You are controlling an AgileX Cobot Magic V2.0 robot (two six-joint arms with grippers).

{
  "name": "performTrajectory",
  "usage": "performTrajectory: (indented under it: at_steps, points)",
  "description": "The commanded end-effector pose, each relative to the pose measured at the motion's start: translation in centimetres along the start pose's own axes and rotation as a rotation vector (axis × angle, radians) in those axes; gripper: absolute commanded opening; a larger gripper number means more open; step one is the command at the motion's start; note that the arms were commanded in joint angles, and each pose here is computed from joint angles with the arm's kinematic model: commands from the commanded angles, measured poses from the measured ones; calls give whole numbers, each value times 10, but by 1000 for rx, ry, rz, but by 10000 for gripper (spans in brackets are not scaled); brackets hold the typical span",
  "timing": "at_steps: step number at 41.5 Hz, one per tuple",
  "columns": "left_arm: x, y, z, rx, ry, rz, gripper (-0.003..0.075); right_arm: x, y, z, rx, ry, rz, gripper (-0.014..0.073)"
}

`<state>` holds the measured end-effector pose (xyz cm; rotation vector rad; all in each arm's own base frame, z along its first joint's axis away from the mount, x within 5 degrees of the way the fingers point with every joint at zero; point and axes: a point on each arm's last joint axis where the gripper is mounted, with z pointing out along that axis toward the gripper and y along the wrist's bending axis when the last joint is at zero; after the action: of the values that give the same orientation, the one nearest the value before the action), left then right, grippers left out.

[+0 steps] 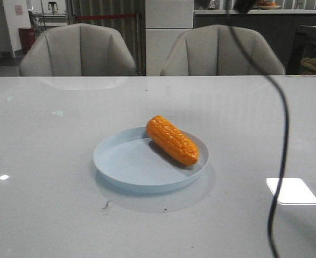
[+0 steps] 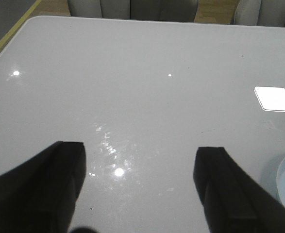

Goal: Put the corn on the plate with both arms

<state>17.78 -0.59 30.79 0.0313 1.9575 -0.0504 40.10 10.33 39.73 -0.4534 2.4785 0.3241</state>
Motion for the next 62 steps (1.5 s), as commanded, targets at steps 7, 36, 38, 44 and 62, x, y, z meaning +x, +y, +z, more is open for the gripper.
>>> performTrajectory:
  at_steps: [7,36,38,44,62]
  points:
    - [-18,1,-5,-10,-118,-16,527,21,-27,-157,179,-318,64,623]
    - [-18,1,-5,-10,-118,-16,527,241,-9,-134,405,-478,106,623]
    - [-18,1,-5,-10,-118,-16,527,251,-6,-131,403,-475,109,623]
    - [-18,1,-5,-10,-118,-16,527,268,-1,-127,401,-466,110,623]
    - [-18,1,-5,-10,-118,-16,527,272,0,-125,389,-429,115,623]
